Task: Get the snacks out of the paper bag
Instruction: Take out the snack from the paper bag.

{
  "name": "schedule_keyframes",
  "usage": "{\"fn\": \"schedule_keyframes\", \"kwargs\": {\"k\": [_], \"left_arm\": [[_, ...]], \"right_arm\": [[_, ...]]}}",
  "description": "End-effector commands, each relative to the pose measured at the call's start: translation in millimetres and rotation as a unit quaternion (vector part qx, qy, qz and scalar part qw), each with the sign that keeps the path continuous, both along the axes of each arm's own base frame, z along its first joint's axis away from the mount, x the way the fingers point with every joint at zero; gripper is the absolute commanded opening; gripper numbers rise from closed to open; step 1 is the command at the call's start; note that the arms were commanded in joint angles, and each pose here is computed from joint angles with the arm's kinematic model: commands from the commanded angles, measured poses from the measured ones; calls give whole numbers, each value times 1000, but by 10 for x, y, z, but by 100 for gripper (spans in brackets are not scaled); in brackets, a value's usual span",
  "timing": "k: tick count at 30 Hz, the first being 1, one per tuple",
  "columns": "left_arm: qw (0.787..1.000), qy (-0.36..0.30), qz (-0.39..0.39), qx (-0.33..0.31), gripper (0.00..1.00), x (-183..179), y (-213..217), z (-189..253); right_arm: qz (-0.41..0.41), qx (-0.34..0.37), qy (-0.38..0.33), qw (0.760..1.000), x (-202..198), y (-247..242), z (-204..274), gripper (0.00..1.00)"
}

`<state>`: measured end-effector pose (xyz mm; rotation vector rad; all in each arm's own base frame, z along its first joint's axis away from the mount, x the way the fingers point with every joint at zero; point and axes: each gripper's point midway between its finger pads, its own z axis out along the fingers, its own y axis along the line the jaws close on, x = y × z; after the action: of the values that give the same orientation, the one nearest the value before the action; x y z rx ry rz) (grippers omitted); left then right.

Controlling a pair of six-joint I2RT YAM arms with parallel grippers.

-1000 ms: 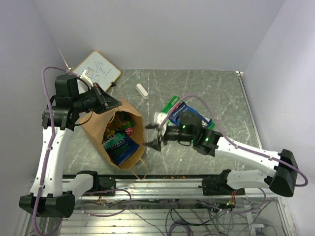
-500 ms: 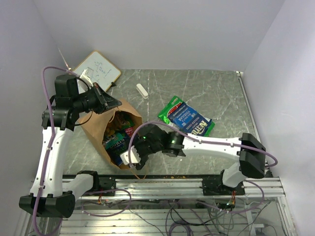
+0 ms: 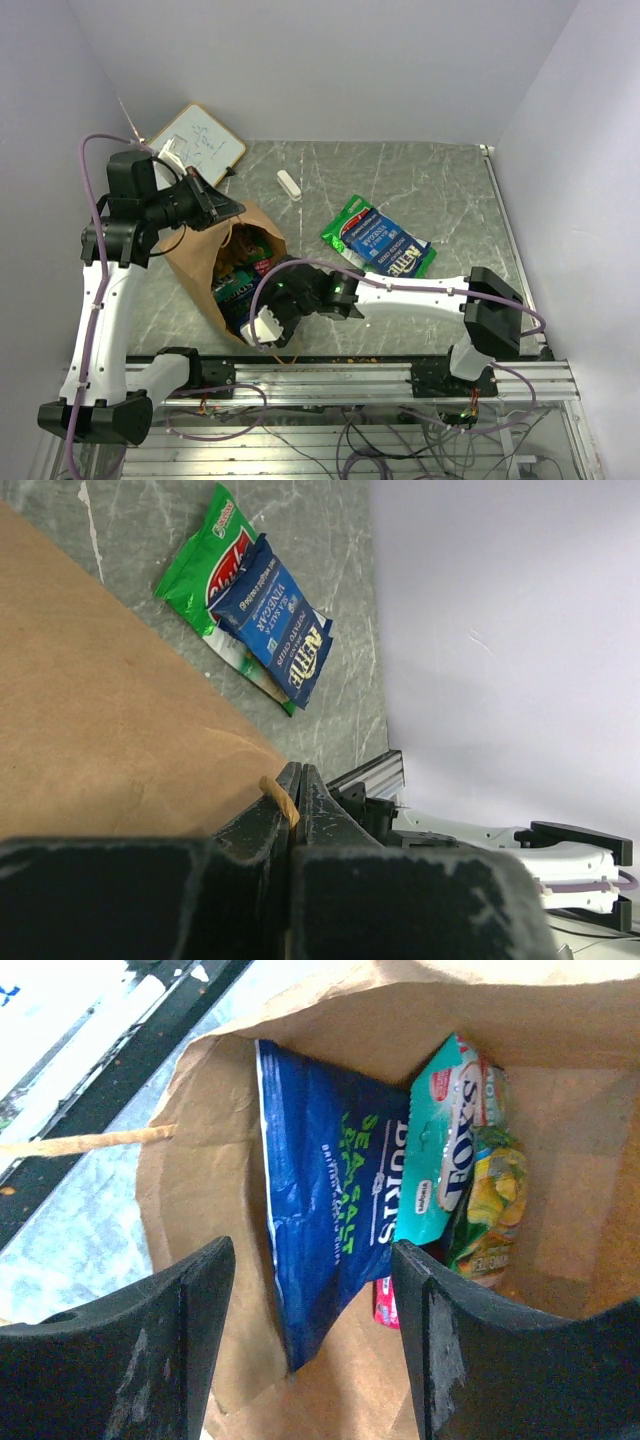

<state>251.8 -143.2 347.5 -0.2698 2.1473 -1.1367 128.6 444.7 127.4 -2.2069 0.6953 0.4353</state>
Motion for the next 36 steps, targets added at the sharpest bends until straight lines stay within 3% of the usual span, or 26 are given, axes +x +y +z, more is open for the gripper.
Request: {"fn": "schedule_keyframes", "kwargs": {"k": [1, 12, 18, 24, 36], "left_arm": [[1000, -13, 10, 8, 7, -61, 41, 55], [1000, -14, 15, -1, 7, -88, 36, 57], [1000, -12, 9, -7, 7, -97, 15, 67], [1000, -16, 7, 1, 7, -101, 27, 102], [1000, -24, 7, -5, 7, -84, 15, 149]], "right_arm": [[0, 14, -21, 1000, 29, 134, -62, 63], [5, 5, -27, 1000, 53, 227, -169, 52], [-13, 32, -40, 999, 102, 232, -5, 34], [-25, 50, -36, 998, 114, 247, 103, 0], [-60, 99, -11, 993, 158, 236, 592, 0]]}}
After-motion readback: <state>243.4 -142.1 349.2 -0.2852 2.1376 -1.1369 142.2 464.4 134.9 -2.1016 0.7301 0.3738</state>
